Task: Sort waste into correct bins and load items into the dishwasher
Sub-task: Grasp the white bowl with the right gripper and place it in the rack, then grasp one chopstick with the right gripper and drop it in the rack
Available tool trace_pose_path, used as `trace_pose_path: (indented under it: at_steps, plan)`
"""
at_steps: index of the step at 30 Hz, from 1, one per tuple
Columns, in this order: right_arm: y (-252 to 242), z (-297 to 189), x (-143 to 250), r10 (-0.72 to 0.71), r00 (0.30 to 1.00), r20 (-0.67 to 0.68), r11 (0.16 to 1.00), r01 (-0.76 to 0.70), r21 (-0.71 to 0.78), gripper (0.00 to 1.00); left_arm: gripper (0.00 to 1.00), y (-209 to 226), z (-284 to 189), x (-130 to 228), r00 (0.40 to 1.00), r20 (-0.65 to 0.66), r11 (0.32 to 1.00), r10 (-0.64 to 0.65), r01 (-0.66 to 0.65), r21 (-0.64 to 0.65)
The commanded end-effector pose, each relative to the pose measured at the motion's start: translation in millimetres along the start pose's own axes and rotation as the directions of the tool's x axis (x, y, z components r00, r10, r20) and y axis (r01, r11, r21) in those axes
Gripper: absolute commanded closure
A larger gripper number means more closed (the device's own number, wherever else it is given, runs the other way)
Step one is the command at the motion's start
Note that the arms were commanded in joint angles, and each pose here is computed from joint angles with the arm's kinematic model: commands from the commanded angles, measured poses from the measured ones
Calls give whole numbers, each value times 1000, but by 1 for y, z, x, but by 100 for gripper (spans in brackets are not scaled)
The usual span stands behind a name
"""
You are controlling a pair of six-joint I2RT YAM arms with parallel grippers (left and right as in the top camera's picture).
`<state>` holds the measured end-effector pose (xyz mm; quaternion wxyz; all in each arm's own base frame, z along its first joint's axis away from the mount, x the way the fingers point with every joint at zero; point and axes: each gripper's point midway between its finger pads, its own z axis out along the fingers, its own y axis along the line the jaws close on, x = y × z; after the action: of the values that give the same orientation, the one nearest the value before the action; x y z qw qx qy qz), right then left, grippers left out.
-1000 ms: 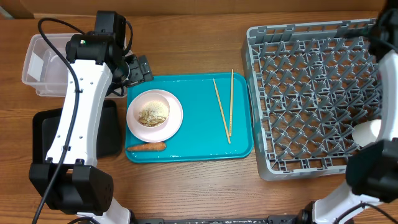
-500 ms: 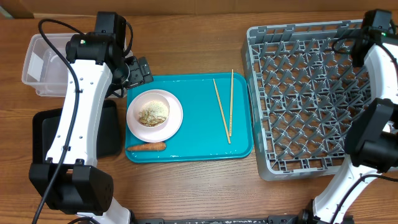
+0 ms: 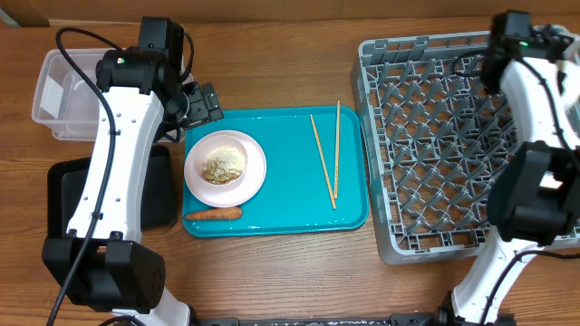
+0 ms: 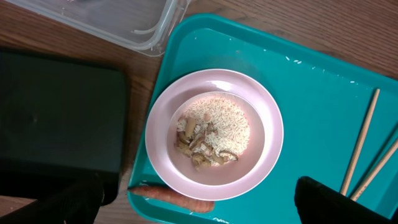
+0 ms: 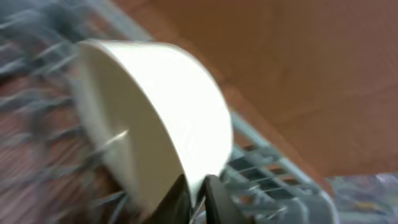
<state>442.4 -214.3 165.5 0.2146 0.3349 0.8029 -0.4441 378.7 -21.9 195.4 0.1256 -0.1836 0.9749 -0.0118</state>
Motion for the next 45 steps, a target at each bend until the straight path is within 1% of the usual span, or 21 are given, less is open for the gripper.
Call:
trace_pose_path:
  at_steps: [1,2,6,7,9,10,11,13,14,15,17,21,26,28,29,31,35,37,42,43,45]
  plan:
    - [42,-20,17,-47,998,-49,985,38,-167,58,0,0,-8,-4,1000,26,1000,-14,14,3]
    - [46,-22,21,-58,996,-62,981,45,-190,53,0,0,-8,-4,1000,26,1000,-14,14,2]
    - [56,-38,27,-63,990,-125,943,18,-331,50,0,0,-8,-4,1000,26,1000,-14,14,2]
    - [53,-57,15,-55,992,-117,907,0,-421,48,0,0,-8,-4,1000,26,1000,-14,14,2]
    - [55,-91,-4,-104,993,-51,814,56,-578,40,0,0,-8,-4,1000,27,1000,-14,14,3]
    - [62,-127,-14,-151,988,15,679,114,-725,34,0,0,-8,-5,1000,28,1000,-14,14,3]
    - [65,-157,-17,-171,984,60,559,147,-816,33,0,0,-8,-5,1000,28,1000,-14,14,3]
    - [69,-227,-13,-183,976,117,263,163,-951,32,0,-1,-8,-6,999,34,1000,-15,14,6]
    - [71,-261,-2,-209,969,131,126,159,-979,32,0,-1,-8,-7,999,37,1000,-15,15,7]
    - [77,-288,18,-266,953,146,40,162,-986,32,0,-2,-8,-8,999,41,1000,-15,15,9]
    - [93,-324,71,-393,895,211,-16,223,-975,31,0,-2,-8,-9,999,47,1000,-15,15,12]
    - [119,-341,154,-551,780,298,30,376,-926,32,0,-3,-8,-12,998,56,1000,-17,16,17]
    - [145,-323,217,-656,701,280,105,452,-886,33,0,-3,-8,-11,998,53,1000,-16,15,16]
    - [158,-302,228,-657,716,237,200,469,-860,34,0,-2,-8,-9,999,46,1000,-15,15,12]
    - [164,-294,234,-664,713,224,223,475,-851,34,0,-2,-8,-9,999,44,1000,-15,14,11]
    - [171,-287,243,-679,705,207,230,472,-851,34,0,-2,-8,-9,999,44,1000,-15,14,11]
    - [187,-269,267,-719,671,181,236,481,-844,40,0,-2,-8,-9,999,44,1000,-15,14,11]
    - [190,-263,274,-718,672,181,237,481,-844,47,0,-2,-8,-9,999,45,1000,-15,14,11]
    - [190,-249,293,-736,656,169,240,485,-841,48,0,-2,-8,-9,999,45,1000,-15,14,11]
    - [189,-247,298,-743,649,164,236,482,-844,50,0,-2,-8,-9,999,45,1000,-15,14,11]
    - [187,-246,303,-753,640,156,226,474,-851,72,0,-2,-8,-9,999,47,1000,-16,15,12]
